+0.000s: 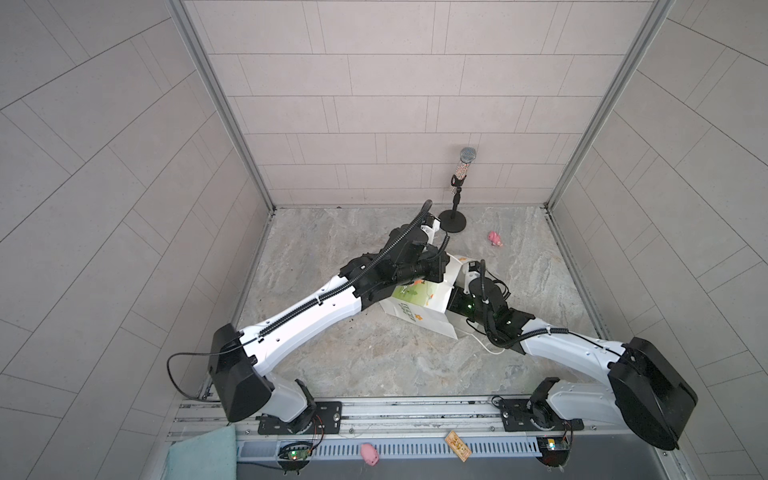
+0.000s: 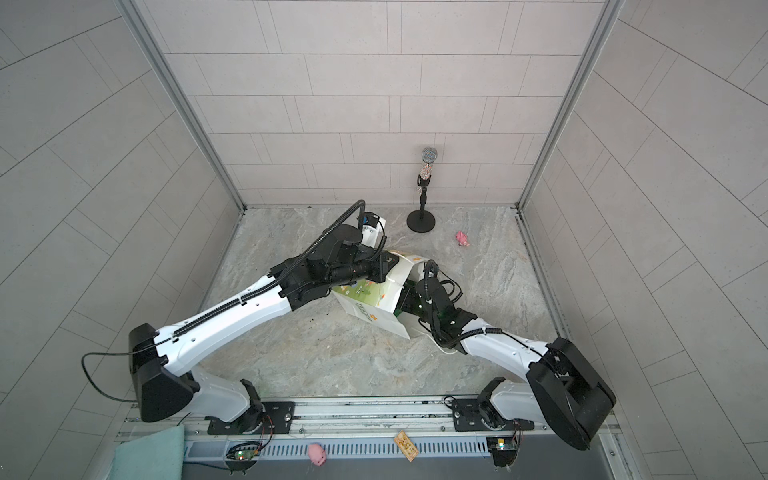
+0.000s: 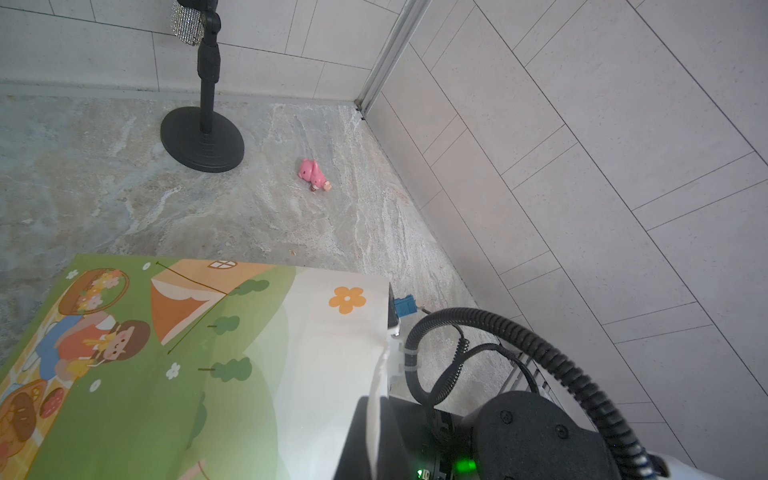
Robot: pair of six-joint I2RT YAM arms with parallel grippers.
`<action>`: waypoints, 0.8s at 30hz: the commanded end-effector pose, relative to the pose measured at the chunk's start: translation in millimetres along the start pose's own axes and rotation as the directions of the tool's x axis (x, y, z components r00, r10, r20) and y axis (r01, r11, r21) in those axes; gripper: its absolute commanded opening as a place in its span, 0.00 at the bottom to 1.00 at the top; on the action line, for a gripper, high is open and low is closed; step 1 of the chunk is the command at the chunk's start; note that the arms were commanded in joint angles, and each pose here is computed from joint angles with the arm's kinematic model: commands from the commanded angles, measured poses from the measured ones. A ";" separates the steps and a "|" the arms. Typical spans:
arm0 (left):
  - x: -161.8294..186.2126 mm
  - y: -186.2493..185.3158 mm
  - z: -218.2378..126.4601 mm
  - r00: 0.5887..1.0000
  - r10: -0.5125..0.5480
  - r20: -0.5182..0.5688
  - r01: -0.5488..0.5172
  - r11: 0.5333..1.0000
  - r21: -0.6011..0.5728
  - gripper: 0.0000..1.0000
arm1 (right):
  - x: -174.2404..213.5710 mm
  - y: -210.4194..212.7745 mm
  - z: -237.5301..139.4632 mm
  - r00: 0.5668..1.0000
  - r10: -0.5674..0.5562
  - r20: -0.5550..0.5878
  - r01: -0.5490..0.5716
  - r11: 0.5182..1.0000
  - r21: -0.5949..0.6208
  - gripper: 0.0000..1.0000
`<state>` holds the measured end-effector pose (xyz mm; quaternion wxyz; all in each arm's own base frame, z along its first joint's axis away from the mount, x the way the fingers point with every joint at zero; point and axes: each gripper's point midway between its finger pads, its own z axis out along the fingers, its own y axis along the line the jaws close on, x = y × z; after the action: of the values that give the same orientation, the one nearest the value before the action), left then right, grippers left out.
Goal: Take the snacks out of the paper bag
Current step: 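Reach the right gripper into the bag opening toward the green FOX'S packets, then grasp a green FOX'S packet with the right gripper and pull it out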
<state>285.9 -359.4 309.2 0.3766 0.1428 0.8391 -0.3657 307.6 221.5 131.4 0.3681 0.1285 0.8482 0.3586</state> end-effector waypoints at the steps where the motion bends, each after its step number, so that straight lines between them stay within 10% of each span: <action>1: -5.9 -6.3 -11.9 1.000 0.019 0.023 -0.019 1.000 0.021 0.00 | -7.7 15.2 2.3 1.000 0.024 0.006 -0.023 0.999 -0.047 0.28; 8: -7.4 -4.9 -13.0 0.999 0.021 0.030 -0.021 1.000 0.012 0.00 | -2.2 8.4 12.4 0.999 0.030 -0.014 -0.030 0.999 -0.021 0.29; 12: -9.0 -0.3 -15.1 0.999 0.027 0.040 -0.026 1.000 -0.013 0.00 | -0.9 14.4 15.6 0.999 0.019 -0.032 -0.021 0.999 -0.042 0.00; 24: -15.7 33.1 -28.3 0.995 0.030 0.097 -0.014 0.985 -0.169 0.00 | -17.6 18.5 -16.7 0.996 -0.086 0.002 0.086 0.996 -0.025 0.00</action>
<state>293.8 -334.7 310.3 0.4086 0.1179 0.8467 -0.3198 306.8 225.0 150.8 0.3722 0.0951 0.8489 0.3630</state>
